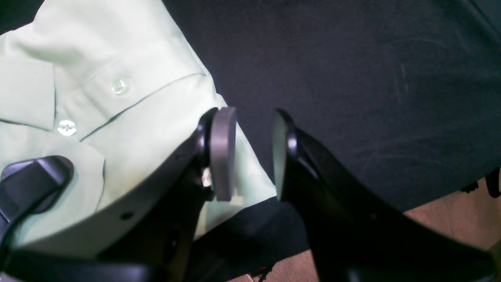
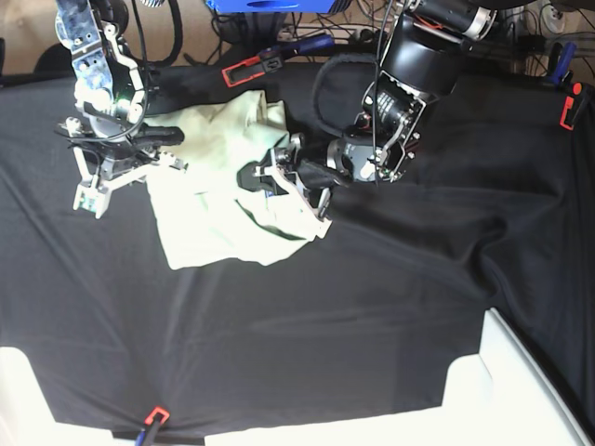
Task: Fold the T-shirt properly
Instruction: 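Fold the grasped shirt edge over toward the right gripper with the left gripper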
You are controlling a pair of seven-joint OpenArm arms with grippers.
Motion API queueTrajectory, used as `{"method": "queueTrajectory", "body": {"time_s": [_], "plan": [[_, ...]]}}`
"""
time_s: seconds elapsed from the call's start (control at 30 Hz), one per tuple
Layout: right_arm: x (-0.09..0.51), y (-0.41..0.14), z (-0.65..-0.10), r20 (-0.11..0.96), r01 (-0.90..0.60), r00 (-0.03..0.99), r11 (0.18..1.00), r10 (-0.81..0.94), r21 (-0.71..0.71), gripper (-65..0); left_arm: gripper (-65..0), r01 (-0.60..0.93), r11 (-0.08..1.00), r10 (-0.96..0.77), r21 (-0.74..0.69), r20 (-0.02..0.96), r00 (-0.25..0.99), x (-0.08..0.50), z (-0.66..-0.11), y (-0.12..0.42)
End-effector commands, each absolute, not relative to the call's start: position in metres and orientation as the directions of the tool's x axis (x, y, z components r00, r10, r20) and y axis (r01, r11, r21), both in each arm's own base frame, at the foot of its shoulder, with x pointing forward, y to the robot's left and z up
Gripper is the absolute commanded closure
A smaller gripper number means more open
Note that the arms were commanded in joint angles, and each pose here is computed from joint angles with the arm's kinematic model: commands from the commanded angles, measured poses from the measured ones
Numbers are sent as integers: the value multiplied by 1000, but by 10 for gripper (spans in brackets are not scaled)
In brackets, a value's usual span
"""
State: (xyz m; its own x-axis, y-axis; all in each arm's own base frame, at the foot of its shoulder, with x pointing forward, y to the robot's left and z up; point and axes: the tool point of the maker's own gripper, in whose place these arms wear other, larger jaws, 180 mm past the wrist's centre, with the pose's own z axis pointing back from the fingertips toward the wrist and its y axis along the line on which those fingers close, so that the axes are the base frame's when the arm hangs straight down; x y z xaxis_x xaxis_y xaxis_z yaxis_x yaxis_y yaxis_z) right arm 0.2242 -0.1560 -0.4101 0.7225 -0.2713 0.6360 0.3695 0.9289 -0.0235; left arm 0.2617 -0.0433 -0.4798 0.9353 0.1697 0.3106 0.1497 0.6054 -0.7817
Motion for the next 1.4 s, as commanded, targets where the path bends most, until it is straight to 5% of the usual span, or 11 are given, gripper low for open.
{"method": "queueTrajectory", "body": {"time_s": [0.0,0.43,0.77,0.93,1.37], "plan": [[232,-160,-400,673,375,692,927,-262,-24,-160,0,185,581,183,-792,349,919,275,-465,-48],[232,-163,-400,674,373,694,927,-256,-32,-160,0,308,653,26,-692,427,904,323,-443,-12],[235,-162,-398,678,376,687,926,-260,-25,-160,0,590,779,-465,-214,435,771,369,-445,14],[235,-162,-398,679,376,686,926,-260,-25,-160,0,743,669,-699,4,344,627,374,-452,-8],[235,-163,-398,679,375,688,927,-258,-28,-160,0,890,304,-931,340,306,201,376,-461,-62]]}}
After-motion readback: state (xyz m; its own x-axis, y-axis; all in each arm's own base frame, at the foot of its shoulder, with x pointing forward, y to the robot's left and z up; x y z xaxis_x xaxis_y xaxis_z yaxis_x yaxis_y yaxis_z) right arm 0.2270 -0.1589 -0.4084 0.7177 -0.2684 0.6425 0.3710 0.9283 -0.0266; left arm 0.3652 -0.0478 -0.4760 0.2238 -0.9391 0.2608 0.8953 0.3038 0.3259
